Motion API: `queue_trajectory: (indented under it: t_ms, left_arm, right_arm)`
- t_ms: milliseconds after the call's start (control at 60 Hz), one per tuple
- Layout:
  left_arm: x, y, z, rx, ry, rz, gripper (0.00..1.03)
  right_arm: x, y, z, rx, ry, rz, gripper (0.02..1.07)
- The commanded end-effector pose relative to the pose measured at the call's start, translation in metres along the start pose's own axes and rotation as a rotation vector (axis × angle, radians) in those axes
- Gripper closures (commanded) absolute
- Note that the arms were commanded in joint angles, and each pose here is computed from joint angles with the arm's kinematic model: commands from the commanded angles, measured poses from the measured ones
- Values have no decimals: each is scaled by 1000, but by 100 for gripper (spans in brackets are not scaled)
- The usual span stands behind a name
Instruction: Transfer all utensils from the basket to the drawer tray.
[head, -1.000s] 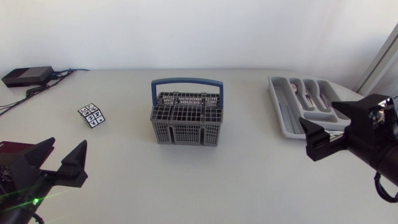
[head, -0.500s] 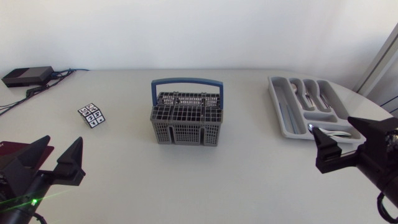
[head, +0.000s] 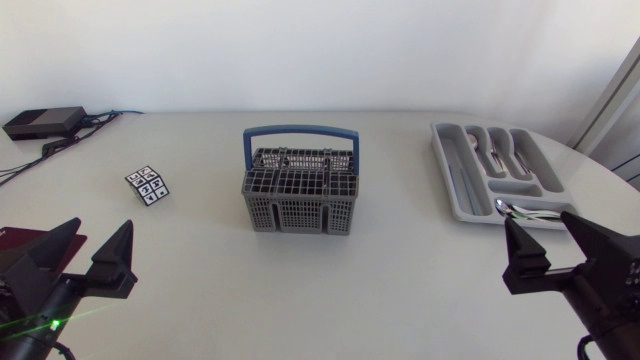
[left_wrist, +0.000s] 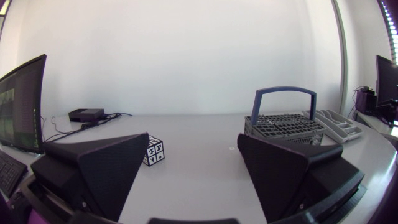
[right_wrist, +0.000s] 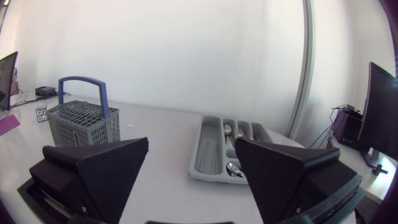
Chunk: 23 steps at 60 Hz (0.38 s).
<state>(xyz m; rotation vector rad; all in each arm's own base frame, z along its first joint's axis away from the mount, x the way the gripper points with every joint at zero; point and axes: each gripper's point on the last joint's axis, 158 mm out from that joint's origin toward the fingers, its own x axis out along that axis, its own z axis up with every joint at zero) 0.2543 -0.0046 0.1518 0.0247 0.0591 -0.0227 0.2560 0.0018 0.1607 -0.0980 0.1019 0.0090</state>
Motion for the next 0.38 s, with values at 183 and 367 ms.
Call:
queue_trajectory:
  t_ms: [183,367]
  left_arm:
    - [2,1,-20,-26,38,8,4]
    - [2,1,-20,-26,38,8,4]
  right_arm:
    - [0,-3,-12,98,-44,-16,7]
    - [0,-3,-12,98,-44,-16,7]
